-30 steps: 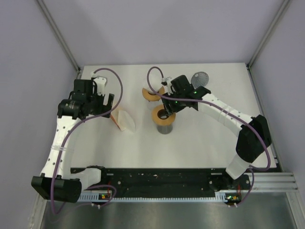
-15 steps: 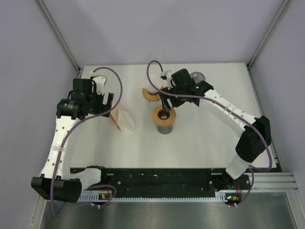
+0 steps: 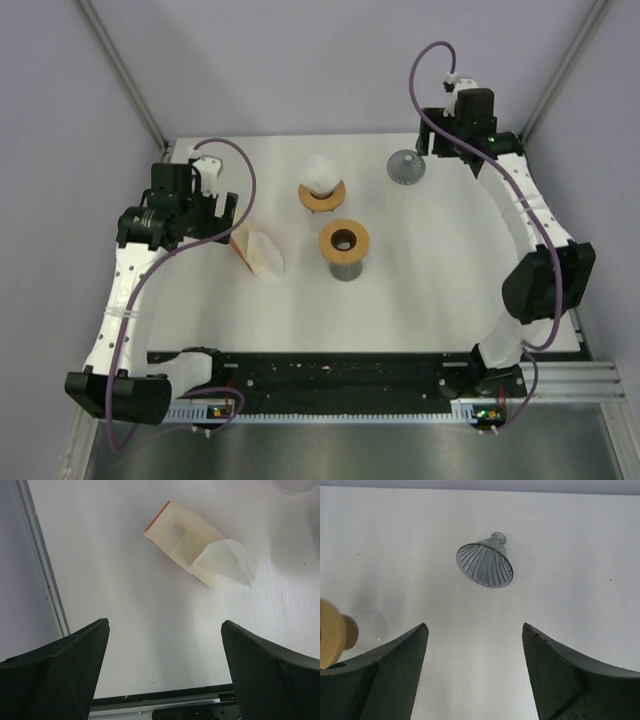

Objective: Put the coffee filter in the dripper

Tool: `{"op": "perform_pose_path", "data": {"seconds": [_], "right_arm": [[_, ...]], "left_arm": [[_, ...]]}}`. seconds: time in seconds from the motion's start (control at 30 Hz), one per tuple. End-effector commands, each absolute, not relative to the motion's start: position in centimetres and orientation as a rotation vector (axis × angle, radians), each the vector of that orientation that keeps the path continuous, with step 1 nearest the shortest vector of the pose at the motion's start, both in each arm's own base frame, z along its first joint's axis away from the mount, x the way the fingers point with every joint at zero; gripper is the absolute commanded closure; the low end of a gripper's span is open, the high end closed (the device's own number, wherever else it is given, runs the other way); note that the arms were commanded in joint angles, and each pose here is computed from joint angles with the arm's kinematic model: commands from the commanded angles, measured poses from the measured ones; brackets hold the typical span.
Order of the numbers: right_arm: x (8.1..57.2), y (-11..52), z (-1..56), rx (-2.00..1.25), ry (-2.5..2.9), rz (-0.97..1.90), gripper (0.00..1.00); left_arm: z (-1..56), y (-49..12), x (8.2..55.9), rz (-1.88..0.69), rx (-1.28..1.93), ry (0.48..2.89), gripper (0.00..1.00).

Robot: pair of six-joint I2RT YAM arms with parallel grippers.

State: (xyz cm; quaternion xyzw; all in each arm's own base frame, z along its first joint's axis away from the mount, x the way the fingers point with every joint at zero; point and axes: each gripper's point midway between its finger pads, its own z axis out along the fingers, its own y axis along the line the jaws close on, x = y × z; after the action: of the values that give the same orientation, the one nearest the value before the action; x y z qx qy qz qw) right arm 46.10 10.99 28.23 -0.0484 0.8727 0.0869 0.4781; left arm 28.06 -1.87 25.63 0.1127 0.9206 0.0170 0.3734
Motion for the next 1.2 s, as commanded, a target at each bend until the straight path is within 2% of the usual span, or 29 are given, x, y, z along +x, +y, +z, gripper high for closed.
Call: {"op": "perform_pose_path", "data": {"seconds": [0.0, 0.2, 0.4, 0.47, 0.6, 0.77, 0.8, 0.9, 1.03, 1.17], "right_arm": [[52.3, 9.4, 24.6, -0.005, 2.116, 0.161, 0.25], [58.1, 8.2, 19.8, 0.027, 2.144, 0.113, 0.26], [60.7, 5.5, 14.6, 0.048, 2.202, 0.023, 0.28], [61.3, 4.8, 13.5, 0.052, 2.214, 0.033, 0.3], [62.3, 5.8, 11.6, 0.016, 2.217, 0.153, 0.43], [63.2, 7.0, 10.4, -0.007, 2.208, 0.25, 0.46], [63.2, 7.0, 10.0, -0.004, 2.209, 0.275, 0.49], [63.6, 7.1, 10.2, 0.01, 2.189, 0.32, 0.69], [63.7, 6.8, 10.9, 0.017, 2.175, 0.317, 1.0], [63.1, 6.7, 13.2, 0.014, 2.156, 0.319, 1.0]], "left_arm": [[27.3, -1.6, 28.6, 0.054, 0.267, 2.309, 0.0], [27.1, -1.1, 28.7, 0.065, 0.248, 2.317, 0.0], [27.3, -0.5, 28.6, 0.079, 0.227, 2.32, 0.0], [27.2, -0.4, 28.7, 0.079, 0.221, 2.324, 0.0], [27.5, -0.3, 29.0, 0.072, 0.213, 2.324, 0.0], [27.7, 0.0, 29.3, 0.076, 0.193, 2.323, 0.0], [27.7, 0.0, 29.3, 0.077, 0.193, 2.323, 0.0], [27.8, 0.0, 29.3, 0.077, 0.193, 2.322, 0.0], [27.7, 0.1, 29.2, 0.073, 0.192, 2.323, 0.0], [28.0, -0.1, 29.3, 0.063, 0.195, 2.315, 0.0]]}}
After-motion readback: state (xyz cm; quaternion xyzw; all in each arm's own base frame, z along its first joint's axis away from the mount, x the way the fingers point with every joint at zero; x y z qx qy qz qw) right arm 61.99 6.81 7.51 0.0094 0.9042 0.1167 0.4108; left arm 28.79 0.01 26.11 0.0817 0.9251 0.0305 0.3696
